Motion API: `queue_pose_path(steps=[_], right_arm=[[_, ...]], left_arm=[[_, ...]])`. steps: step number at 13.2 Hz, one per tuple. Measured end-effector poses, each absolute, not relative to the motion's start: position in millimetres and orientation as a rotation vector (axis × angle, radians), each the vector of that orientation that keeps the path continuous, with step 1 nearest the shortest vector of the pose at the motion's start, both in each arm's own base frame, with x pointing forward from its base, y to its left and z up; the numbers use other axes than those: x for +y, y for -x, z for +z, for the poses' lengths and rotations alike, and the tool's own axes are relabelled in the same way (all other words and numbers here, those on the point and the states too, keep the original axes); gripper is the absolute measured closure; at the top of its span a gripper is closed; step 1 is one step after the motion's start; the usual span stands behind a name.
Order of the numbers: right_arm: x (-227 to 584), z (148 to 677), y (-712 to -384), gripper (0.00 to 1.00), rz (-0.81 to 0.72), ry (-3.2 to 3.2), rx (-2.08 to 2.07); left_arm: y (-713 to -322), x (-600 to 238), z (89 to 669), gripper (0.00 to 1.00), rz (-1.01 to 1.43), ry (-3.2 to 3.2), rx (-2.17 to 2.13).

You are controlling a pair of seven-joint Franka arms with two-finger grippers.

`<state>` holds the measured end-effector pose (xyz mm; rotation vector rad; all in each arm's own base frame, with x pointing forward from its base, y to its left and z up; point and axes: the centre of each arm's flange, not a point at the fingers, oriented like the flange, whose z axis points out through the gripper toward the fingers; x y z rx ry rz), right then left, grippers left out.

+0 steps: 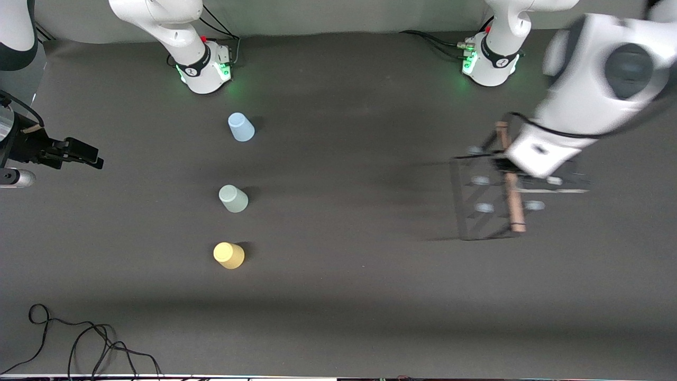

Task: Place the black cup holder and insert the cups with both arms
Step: 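Carry the black rack with the left gripper to the table middle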

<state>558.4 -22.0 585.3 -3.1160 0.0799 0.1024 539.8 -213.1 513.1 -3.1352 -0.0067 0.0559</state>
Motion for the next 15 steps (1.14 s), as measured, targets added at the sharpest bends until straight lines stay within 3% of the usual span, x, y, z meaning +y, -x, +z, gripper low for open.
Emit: queue_pose_path(steps=[9, 15], right_arm=[[-22, 585, -558, 0.00, 0.103, 3.116, 0.080], [-22, 585, -558, 0.00, 0.103, 3.116, 0.080]], left_arm=[[-437, -543, 452, 0.84, 0.061, 3.172, -0.243], [-454, -591, 381, 0.84, -0.024, 3.202, -0.282]])
